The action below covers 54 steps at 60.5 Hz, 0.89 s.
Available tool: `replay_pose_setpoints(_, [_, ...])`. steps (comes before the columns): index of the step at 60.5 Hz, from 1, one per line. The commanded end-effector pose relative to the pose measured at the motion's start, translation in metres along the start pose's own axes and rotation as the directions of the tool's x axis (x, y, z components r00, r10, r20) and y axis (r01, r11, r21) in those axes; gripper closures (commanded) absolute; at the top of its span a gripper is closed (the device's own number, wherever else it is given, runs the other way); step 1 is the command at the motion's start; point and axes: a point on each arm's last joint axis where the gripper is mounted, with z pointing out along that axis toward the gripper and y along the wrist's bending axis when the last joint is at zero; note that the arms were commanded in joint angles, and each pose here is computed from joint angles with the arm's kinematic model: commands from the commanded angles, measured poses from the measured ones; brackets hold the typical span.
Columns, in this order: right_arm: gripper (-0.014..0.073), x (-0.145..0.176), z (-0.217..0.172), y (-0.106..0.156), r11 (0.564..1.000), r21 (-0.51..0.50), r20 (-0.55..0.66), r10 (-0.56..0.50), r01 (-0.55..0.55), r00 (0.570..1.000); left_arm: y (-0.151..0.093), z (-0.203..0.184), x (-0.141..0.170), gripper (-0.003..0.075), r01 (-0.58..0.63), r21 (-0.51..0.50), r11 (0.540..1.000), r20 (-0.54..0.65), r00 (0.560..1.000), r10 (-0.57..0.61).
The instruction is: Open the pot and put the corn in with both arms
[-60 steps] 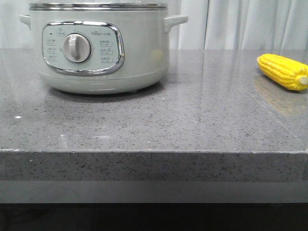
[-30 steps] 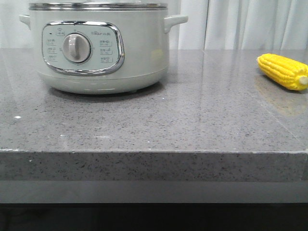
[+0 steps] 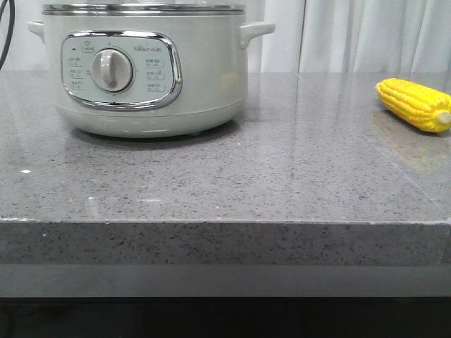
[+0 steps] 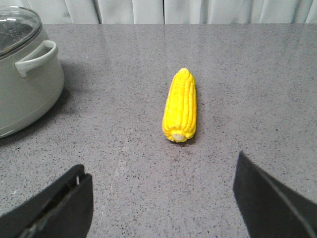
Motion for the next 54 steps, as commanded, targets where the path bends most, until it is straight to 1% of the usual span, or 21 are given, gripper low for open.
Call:
replay_pose_setpoints(1, [0.0, -0.018, -0.003, 0.001, 1.0, 0.0, 0.113, -0.011, 0.011, 0.994, -0.001, -0.018, -0.028, 0.0228, 0.015, 0.005, 1.0, 0.127, 0.992, -0.015])
replay_pose_setpoints(5, [0.0, -0.018, -0.003, 0.001, 1.0, 0.0, 0.113, -0.011, 0.011, 0.994, -0.001, -0.018, -0.027, 0.0233, 0.015, 0.005, 1.0, 0.116, 0.993, -0.015])
replay_pose_setpoints(7, [0.0, -0.018, -0.003, 0.001, 1.0, 0.0, 0.113, -0.011, 0.011, 0.994, -0.001, -0.018, -0.026, 0.0249, 0.015, 0.006, 1.0, 0.113, 0.994, -0.015])
replay_pose_setpoints(16, [0.0, -0.018, -0.003, 0.001, 1.0, 0.0, 0.113, -0.011, 0.011, 0.994, -0.001, -0.017, -0.026, 0.038, 0.016, 0.006, 1.0, 0.108, 0.994, -0.017])
replay_pose_setpoints(23, [0.0, -0.018, -0.003, 0.001, 1.0, 0.0, 0.113, -0.011, 0.011, 0.994, -0.001, -0.017, -0.026, 0.0455, 0.016, 0.006, 1.0, 0.108, 0.994, -0.017])
replay_pose_setpoints(28, [0.0, -0.019, -0.003, 0.001, 1.0, 0.0, 0.115, -0.011, 0.011, 0.993, -0.001, -0.017, -0.026, 0.0489, 0.016, 0.006, 1.0, 0.112, 0.994, -0.017])
replay_pose_setpoints(36, [0.0, -0.019, -0.003, 0.001, 1.0, 0.0, 0.117, -0.011, 0.011, 0.993, -0.002, -0.022, -0.039, 0.0511, 0.014, 0.01, 1.0, 0.145, 0.989, -0.015])
replay_pose_setpoints(42, [0.0, -0.019, -0.003, 0.001, 1.0, 0.0, 0.117, -0.011, 0.011, 0.993, -0.005, -0.034, -0.06, 0.0513, 0.01, 0.018, 1.0, 0.195, 0.981, -0.013])
replay_pose_setpoints(49, [0.0, -0.02, -0.003, 0.001, 1.0, 0.0, 0.129, -0.011, 0.012, 0.992, -0.008, -0.057, -0.088, 0.0513, 0.003, 0.029, 1.0, 0.275, 0.961, -0.011])
replay_pose_setpoints(54, [0.0, -0.02, -0.003, 0.001, 1.0, -0.001, 0.132, -0.011, 0.012, 0.991, -0.011, -0.077, -0.104, 0.0513, -0.002, 0.036, 0.999, 0.305, 0.952, -0.009])
